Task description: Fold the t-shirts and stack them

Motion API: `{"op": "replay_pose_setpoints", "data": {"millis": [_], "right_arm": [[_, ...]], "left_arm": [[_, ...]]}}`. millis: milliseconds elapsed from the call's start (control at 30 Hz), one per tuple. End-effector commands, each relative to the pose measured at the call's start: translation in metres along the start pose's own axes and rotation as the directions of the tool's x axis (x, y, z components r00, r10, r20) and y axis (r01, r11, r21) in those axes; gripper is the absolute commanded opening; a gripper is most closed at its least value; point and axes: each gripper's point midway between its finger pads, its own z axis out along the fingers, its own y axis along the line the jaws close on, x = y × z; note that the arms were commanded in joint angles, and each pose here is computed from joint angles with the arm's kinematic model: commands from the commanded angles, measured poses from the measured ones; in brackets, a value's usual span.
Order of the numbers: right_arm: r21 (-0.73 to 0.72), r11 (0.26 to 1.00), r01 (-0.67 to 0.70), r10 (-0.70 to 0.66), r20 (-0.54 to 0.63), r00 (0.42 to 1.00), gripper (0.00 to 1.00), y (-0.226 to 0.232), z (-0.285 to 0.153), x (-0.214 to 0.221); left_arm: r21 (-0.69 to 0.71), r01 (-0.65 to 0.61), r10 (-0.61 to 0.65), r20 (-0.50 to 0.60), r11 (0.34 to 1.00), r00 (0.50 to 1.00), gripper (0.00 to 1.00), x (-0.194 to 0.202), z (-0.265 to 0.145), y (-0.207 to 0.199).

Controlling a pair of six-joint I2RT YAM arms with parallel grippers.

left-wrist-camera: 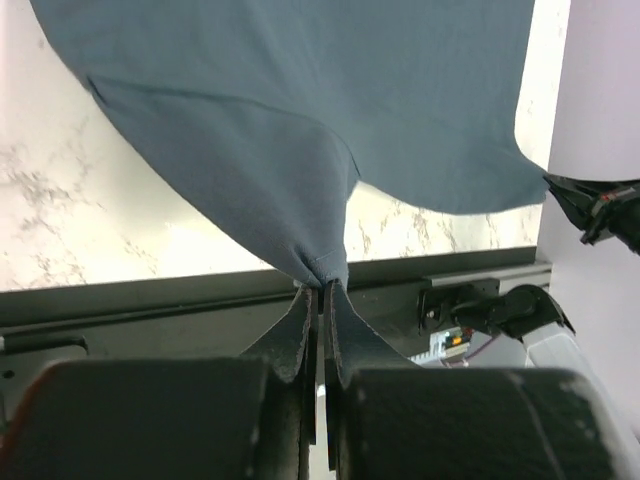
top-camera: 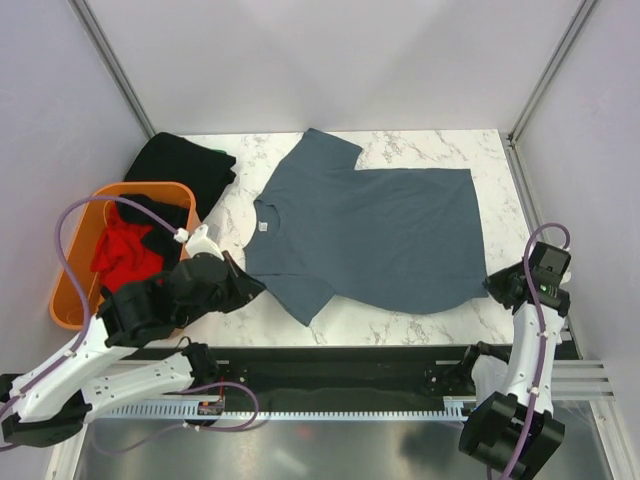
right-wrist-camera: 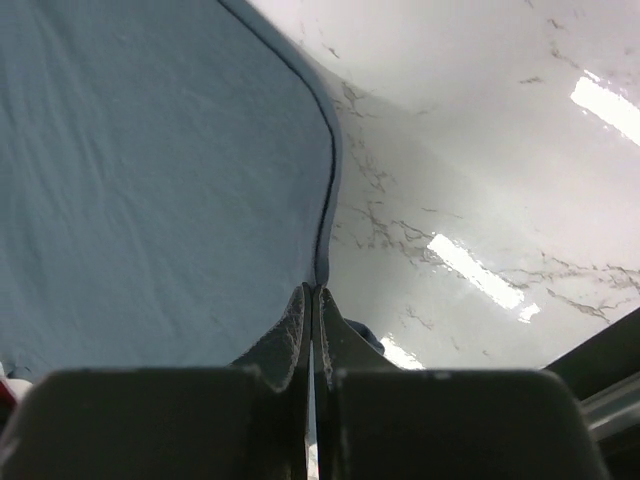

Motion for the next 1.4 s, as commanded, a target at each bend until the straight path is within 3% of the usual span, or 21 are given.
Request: {"op": "replay_pose_setpoints", "data": {"millis": [0, 233, 400, 700, 1167, 1200, 1267, 1300, 1333, 1367], "right_arm": [[-0.044, 0.998, 0.040, -0.038, 0.035, 0.999, 0.00, 0.019, -0.014, -0.017], [-0.109, 0.993, 0.035, -0.032, 0.030, 0.999, 0.00, 0.041, -0.013, -0.028], [-0.098, 0.994, 0.041, -0.039, 0.019, 0.999, 0.00, 0.053, 0.000, -0.046], [-0.102, 0.993, 0.055, -0.056, -0.013, 0.998, 0.00, 0.079, 0.025, -0.060], [-0.013, 0.999, 0.039, -0.039, -0.054, 0.998, 0.00, 0.105, 0.094, -0.077], [-0.015, 0.999, 0.040, -0.041, -0.053, 0.998, 0.04, 0.110, 0.098, -0.082], [-0.013, 0.998, 0.058, -0.059, -0.114, 0.992, 0.21, 0.111, 0.116, -0.075], [-0.035, 0.997, 0.068, -0.072, -0.118, 0.990, 0.63, 0.120, 0.116, -0.081], [-0.040, 0.995, 0.090, -0.095, -0.163, 0.982, 0.75, 0.119, 0.120, -0.074], [-0.045, 0.993, 0.106, -0.112, -0.167, 0.980, 0.81, 0.122, 0.117, -0.076]], "left_arm": [[-0.093, -0.114, 0.121, 0.074, 0.989, 0.990, 0.02, -0.021, 0.000, 0.008], [-0.232, -0.290, 0.331, 0.166, 0.929, 0.929, 0.02, -0.068, 0.027, -0.008], [-0.315, -0.375, 0.434, 0.143, 0.872, 0.890, 0.02, -0.118, 0.056, -0.020], [-0.318, -0.404, 0.458, 0.116, 0.858, 0.881, 0.02, -0.184, 0.107, -0.029], [-0.322, -0.394, 0.415, -0.006, 0.861, 0.910, 0.02, -0.232, 0.218, -0.009], [-0.332, -0.397, 0.402, -0.056, 0.856, 0.914, 0.03, -0.228, 0.242, 0.005], [-0.311, -0.385, 0.376, -0.091, 0.869, 0.922, 0.16, -0.235, 0.255, 0.003], [-0.299, -0.354, 0.357, -0.046, 0.886, 0.933, 0.24, -0.256, 0.251, -0.010], [-0.328, -0.352, 0.316, -0.158, 0.877, 0.936, 0.44, -0.237, 0.265, 0.009], [-0.330, -0.343, 0.302, -0.169, 0.880, 0.938, 0.51, -0.238, 0.264, 0.007]]}}
